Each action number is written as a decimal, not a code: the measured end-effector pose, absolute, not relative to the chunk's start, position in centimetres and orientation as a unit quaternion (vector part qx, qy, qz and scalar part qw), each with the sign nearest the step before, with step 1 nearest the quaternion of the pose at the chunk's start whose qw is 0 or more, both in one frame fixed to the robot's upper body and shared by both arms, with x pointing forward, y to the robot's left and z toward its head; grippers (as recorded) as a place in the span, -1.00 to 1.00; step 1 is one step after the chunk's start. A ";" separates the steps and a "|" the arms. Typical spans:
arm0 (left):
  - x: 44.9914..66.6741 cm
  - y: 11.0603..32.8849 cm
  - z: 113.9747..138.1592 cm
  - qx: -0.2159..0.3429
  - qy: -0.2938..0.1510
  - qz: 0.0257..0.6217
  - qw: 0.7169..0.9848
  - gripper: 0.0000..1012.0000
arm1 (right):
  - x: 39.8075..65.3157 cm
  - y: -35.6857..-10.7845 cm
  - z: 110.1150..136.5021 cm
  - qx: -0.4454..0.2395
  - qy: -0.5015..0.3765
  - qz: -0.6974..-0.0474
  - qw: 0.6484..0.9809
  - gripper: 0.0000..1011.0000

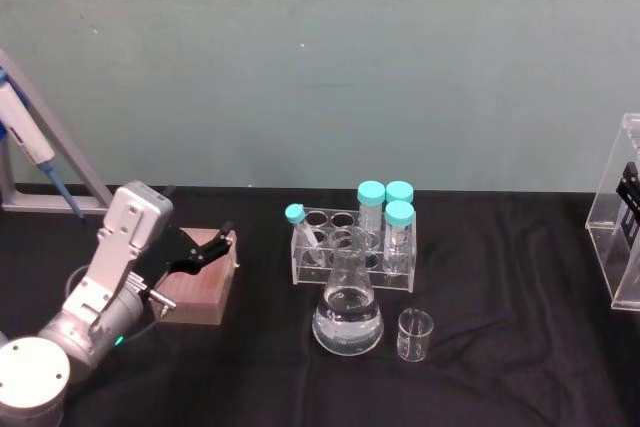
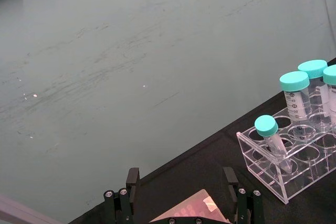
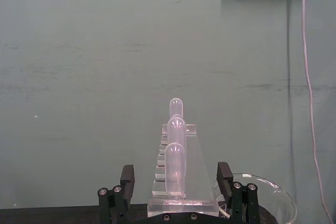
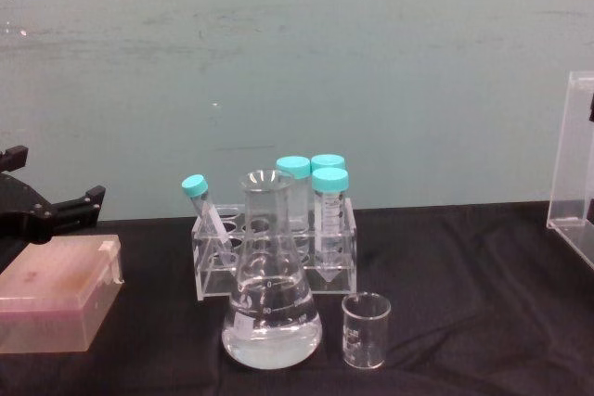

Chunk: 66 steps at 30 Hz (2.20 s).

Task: Place the experimental apparatus aside using one hand.

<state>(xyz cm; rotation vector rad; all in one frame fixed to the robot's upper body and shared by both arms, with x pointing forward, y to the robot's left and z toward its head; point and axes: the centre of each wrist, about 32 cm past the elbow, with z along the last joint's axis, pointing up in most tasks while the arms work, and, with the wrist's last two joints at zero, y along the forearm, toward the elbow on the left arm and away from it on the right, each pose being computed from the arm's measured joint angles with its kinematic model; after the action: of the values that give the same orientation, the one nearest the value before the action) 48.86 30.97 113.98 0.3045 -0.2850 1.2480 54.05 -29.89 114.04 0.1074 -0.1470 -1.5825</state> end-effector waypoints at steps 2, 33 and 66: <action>48.9 31.0 114.0 0.141 -0.132 0.580 0.791 0.98 | 54.1 -29.9 114.0 0.048 -0.066 -0.710 0.699 0.98; 48.9 31.0 114.0 0.141 -0.132 0.580 0.791 0.98 | 53.9 -29.5 114.2 0.040 -0.089 -0.709 0.698 0.98; 48.9 31.0 114.0 0.141 -0.132 0.580 0.791 0.98 | 53.7 -28.8 115.9 0.061 -0.215 -0.696 0.682 0.98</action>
<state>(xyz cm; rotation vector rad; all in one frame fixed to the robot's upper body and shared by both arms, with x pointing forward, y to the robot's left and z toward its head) 48.86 30.97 113.98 0.3044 -0.2851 1.2480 53.68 -28.84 115.89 0.1357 -0.4816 -1.5615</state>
